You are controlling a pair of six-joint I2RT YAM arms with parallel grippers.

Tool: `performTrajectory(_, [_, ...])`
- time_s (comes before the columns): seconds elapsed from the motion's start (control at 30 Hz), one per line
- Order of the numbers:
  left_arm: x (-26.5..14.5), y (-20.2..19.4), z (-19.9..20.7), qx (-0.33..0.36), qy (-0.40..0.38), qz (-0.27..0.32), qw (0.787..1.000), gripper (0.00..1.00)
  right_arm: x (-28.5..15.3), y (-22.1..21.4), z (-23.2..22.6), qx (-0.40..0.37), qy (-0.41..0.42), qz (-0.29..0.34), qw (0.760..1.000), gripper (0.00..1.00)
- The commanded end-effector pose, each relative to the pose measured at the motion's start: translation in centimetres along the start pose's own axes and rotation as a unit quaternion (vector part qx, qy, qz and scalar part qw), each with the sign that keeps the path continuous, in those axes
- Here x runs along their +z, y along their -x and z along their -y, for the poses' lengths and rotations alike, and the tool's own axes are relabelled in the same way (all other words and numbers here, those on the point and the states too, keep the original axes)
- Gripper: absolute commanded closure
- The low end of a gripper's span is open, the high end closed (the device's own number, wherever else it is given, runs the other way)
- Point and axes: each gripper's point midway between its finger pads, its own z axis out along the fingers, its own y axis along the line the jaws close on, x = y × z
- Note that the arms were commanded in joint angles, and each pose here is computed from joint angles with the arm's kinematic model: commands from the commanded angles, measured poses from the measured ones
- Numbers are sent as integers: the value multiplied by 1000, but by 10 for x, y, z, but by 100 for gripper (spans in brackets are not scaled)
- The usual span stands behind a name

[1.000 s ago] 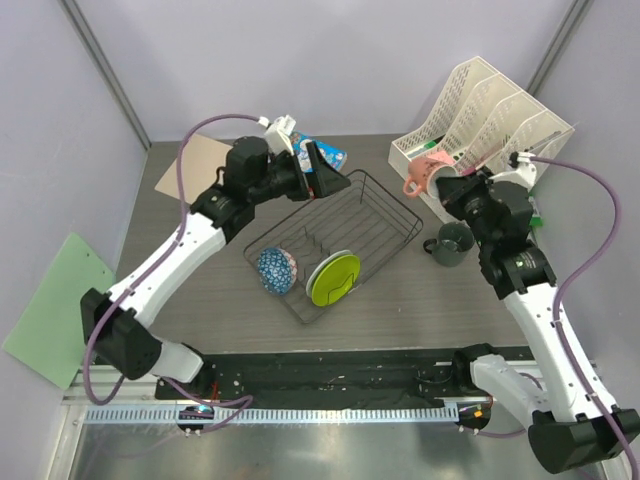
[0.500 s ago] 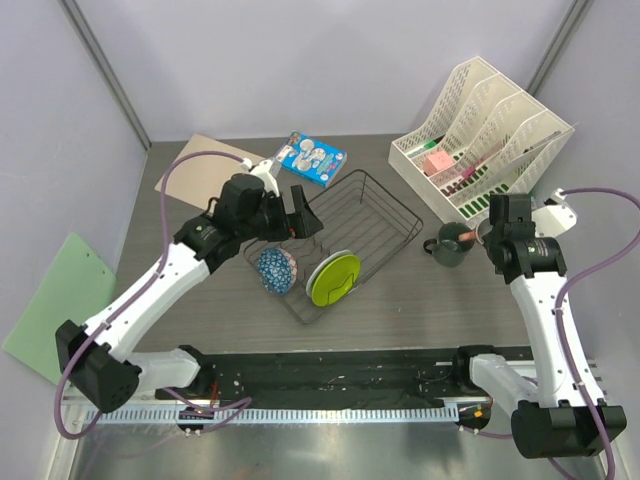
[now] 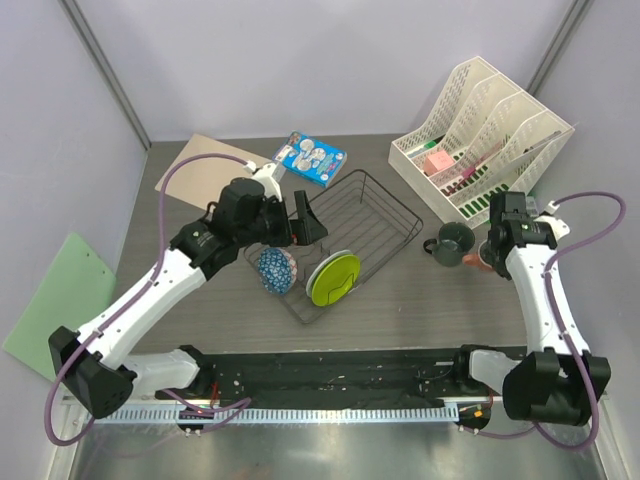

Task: Unload the mixed dishes from the dish rack
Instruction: Place the cup at the center of the board.

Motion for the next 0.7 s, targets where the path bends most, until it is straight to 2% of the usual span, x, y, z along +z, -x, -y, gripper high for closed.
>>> performTrajectory(0.0, [0, -3, 11, 6, -18, -11, 1000, 3, 24, -8, -14, 19, 17, -39, 999, 99])
performTrajectory(0.27, [2, -5, 7, 6, -9, -12, 1000, 3, 66, -22, -22, 14, 16, -98, 995, 99])
performTrajectory(0.4, [6, -6, 4, 5, -1, -15, 1000, 2, 69, -24, -22, 7, 19, -97, 995, 99])
performTrajectory(0.67, [10, -9, 1, 2, 6, -24, 1000, 3, 74, -33, -24, 0, 24, -111, 993, 80])
